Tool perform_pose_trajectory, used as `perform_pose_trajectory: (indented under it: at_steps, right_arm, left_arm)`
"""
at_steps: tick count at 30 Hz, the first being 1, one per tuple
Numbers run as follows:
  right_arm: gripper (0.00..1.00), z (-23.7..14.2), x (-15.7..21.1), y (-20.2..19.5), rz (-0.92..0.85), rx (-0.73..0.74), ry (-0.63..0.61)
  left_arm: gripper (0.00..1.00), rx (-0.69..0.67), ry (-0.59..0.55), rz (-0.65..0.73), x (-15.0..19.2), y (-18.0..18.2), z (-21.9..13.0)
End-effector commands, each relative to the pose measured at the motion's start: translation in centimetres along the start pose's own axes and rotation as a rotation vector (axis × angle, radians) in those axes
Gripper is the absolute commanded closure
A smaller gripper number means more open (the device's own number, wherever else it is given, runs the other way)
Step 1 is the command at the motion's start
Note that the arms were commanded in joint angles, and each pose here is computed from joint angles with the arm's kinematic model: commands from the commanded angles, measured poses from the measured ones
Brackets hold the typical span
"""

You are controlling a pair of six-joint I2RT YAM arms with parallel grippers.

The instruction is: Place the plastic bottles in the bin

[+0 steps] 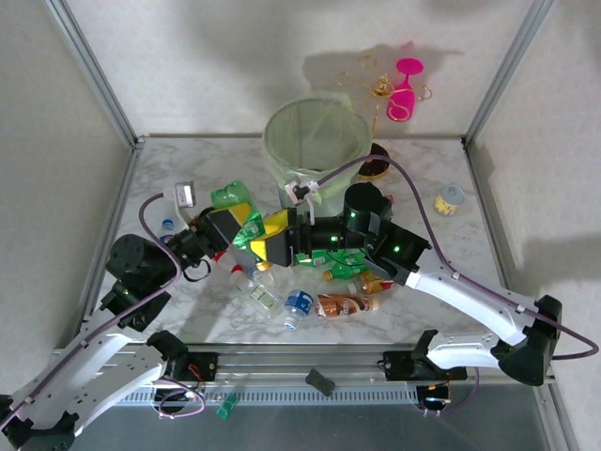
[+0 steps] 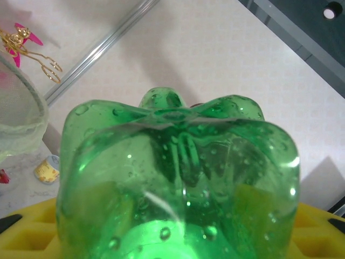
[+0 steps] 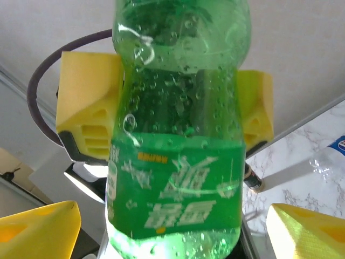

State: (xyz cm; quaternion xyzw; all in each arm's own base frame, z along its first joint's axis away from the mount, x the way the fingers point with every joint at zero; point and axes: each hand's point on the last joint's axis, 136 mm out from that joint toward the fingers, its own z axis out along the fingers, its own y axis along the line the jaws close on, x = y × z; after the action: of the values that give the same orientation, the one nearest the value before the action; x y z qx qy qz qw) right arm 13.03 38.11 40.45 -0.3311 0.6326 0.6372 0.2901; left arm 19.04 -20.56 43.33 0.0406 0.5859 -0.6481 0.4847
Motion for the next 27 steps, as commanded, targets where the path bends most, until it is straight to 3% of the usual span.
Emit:
perform_pose_trajectory:
  at_steps: [1, 7, 15, 19, 27]
  right_arm:
    - [0.12, 0.1, -1.9, 2.2, -0.021, -0.066, -0.039]
    - [0.16, 0.6, -1.6, 1.7, 0.000, -0.068, -0.033]
    - [0.39, 0.5, -1.2, 1.3, 0.011, -0.059, -0.036]
    - [0.41, 0.1, -1.4, 1.4, 0.006, -0.053, -0.052]
    - [0.42, -0.4, -1.5, 1.6, -0.002, -0.046, -0.076]
  left_arm:
    - [0.48, 0.076, 0.011, 0.030, 0.2, -1.7, -0.1]
    - [0.48, 0.081, 0.025, 0.041, 0.7, -1.9, 0.2]
    - [0.46, 0.078, 0.035, 0.048, 1.0, -2.0, 0.4]
    - [0.45, 0.058, 0.029, 0.063, 0.8, -1.9, 0.3]
    - [0.25, 0.047, -0.008, 0.084, -0.1, -2.5, -0.1]
